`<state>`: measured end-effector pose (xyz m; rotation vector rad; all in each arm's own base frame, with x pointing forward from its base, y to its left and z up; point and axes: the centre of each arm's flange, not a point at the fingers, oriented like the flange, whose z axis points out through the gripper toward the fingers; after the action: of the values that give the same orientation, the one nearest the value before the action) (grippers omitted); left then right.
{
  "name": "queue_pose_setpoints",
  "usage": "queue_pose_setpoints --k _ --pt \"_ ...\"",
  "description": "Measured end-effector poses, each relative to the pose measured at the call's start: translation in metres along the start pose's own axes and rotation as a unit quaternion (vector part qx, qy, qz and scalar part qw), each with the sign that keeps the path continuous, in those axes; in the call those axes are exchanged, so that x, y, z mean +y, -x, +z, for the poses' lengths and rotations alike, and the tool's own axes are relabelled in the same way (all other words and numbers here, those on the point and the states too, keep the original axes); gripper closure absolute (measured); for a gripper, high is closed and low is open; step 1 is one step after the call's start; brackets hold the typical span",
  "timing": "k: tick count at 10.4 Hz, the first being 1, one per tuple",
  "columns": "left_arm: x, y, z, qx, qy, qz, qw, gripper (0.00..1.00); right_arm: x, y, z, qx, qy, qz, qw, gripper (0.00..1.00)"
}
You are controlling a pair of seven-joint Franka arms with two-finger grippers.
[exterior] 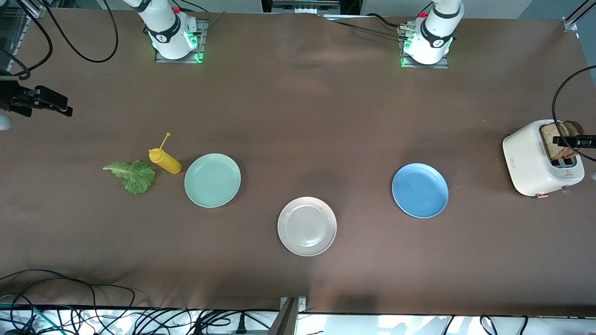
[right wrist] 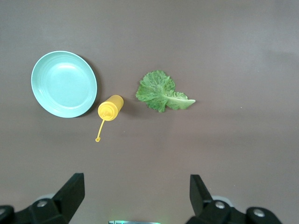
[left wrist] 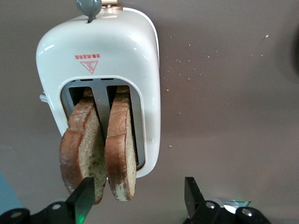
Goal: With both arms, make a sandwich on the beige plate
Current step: 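Lower the left gripper and close it on one bread slice, then lift the bread slice up out of the toaster with the left gripper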
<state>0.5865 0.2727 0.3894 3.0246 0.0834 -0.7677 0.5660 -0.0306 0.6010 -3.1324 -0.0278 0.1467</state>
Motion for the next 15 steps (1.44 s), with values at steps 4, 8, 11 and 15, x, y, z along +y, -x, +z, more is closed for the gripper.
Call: queue_pose_setpoints --k 4,8,11,15 --pt "-0.003 -0.01 0.019 -0.018 0.006 0.001 1.0 0.14 0.0 0.0 0.0 0.0 0.0 0.0 1.0 0.0" --pt "-0.012 -0.007 0.028 -0.039 -0.005 -0.004 0.999 0.28 0.0 0.0 0.0 0.0 0.0 0.0 1.0 0.0" --pt "-0.012 -0.007 0.028 -0.041 -0.004 -0.003 0.999 0.58 0.0 0.0 0.0 0.0 0.0 0.0 1.0 0.0" --pt "-0.011 -0.007 0.027 -0.039 -0.005 0.001 0.999 0.89 0.0 0.0 0.0 0.0 0.0 0.0 1.0 0.0"
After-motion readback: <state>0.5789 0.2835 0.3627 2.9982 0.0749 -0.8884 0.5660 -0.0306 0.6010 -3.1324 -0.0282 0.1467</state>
